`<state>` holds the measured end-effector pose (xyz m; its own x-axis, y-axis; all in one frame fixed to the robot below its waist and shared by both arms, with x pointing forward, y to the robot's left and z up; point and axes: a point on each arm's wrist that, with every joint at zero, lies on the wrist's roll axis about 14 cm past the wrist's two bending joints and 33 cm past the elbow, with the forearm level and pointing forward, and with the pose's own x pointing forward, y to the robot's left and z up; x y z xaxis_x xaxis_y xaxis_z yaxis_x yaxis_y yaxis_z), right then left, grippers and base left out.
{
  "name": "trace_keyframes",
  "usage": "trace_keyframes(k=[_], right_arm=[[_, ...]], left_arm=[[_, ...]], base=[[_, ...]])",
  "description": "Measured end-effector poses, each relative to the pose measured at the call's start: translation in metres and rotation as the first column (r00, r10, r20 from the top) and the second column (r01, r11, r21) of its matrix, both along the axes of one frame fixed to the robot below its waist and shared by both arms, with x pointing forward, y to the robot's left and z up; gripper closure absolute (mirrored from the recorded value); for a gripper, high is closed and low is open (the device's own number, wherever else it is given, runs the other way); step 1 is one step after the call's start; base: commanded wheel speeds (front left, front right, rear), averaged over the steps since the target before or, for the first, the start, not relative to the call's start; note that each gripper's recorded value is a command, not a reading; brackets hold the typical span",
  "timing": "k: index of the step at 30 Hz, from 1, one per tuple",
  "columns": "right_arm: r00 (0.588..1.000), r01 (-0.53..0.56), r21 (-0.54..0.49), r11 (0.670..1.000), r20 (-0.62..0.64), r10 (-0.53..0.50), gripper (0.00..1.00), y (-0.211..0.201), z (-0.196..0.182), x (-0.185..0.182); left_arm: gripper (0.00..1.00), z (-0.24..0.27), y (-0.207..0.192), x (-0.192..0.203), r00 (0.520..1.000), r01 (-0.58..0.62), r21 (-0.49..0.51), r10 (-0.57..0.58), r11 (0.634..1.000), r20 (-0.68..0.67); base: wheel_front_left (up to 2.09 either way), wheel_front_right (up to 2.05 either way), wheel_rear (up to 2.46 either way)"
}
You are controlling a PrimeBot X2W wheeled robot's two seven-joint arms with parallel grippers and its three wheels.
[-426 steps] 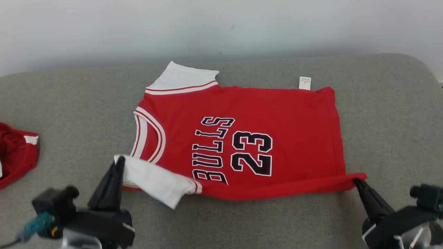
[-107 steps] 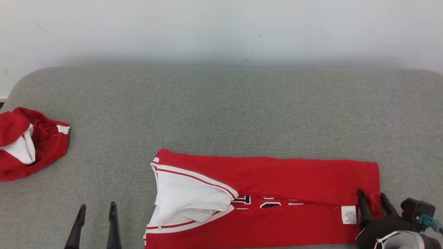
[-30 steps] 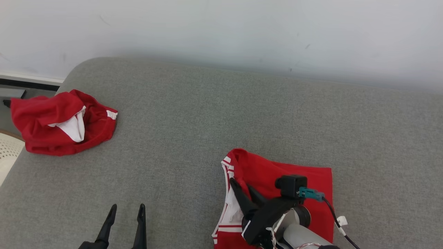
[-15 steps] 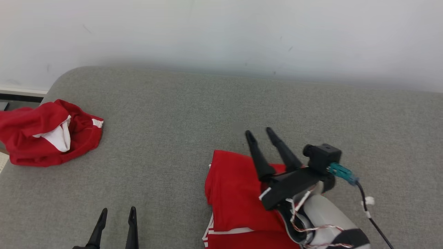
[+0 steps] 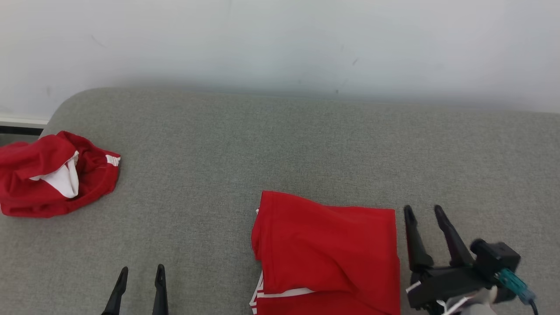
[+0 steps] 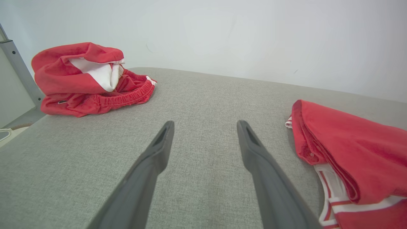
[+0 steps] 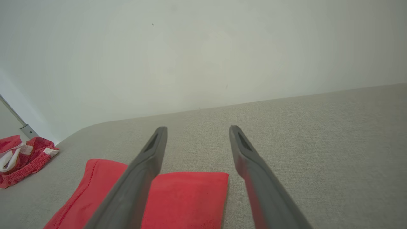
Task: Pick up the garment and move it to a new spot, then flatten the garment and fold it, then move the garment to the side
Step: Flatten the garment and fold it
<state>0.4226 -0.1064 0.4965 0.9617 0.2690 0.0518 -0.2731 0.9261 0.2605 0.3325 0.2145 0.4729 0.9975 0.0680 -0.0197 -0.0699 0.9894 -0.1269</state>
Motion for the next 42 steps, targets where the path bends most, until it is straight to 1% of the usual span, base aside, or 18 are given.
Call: trace_keyframes(k=[3, 6, 10, 18, 23, 30, 42], right_arm=[[0.999, 0.05, -0.008, 0.999, -0.005, -0.05, 0.0, -0.017, -0.004, -0.009], [0.996, 0.092, 0.009, 0.996, 0.007, -0.093, 0.0, -0.028, -0.001, -0.017], [0.99, 0.137, 0.007, 0.991, 0.022, -0.137, 0.0, -0.041, 0.003, -0.029], [0.987, 0.145, -0.081, 0.986, 0.077, -0.139, 0.0, -0.046, 0.013, -0.05], [0.987, 0.152, -0.11, 0.982, 0.063, -0.146, 0.0, -0.049, 0.007, -0.065], [0.987, 0.161, -0.103, 0.982, 0.012, -0.161, 0.0, -0.053, -0.008, -0.079], [0.984, 0.177, -0.101, 0.979, -0.011, -0.179, 0.0, -0.058, -0.015, -0.084]], left_arm=[[0.0, 0.001, -0.001, 0.001, 1.0, 0.002, 0.0, -0.002, 1.0, 0.003], [0.0, 0.002, -0.002, 0.001, 1.0, 0.006, 0.001, -0.006, 1.0, 0.007], [0.0, 0.004, -0.004, 0.002, 1.0, 0.016, 0.0, -0.016, 1.0, 0.015], [0.0, 0.009, -0.009, -0.001, 0.999, 0.031, 0.009, -0.031, 0.999, 0.029], [0.0, 0.012, -0.012, -0.004, 0.998, 0.044, 0.035, -0.045, 0.998, 0.038], [0.0, 0.018, -0.023, -0.003, 0.995, 0.079, 0.053, -0.082, 0.995, 0.055], [0.0, 0.015, -0.034, -0.002, 0.993, 0.111, 0.067, -0.114, 0.992, 0.042]], base=[[0.0, 0.0, 0.0], [0.0, 0.0, 0.0], [0.0, 0.0, 0.0], [0.0, 0.0, 0.0], [0.0, 0.0, 0.0], [0.0, 0.0, 0.0], [0.0, 0.0, 0.0]])
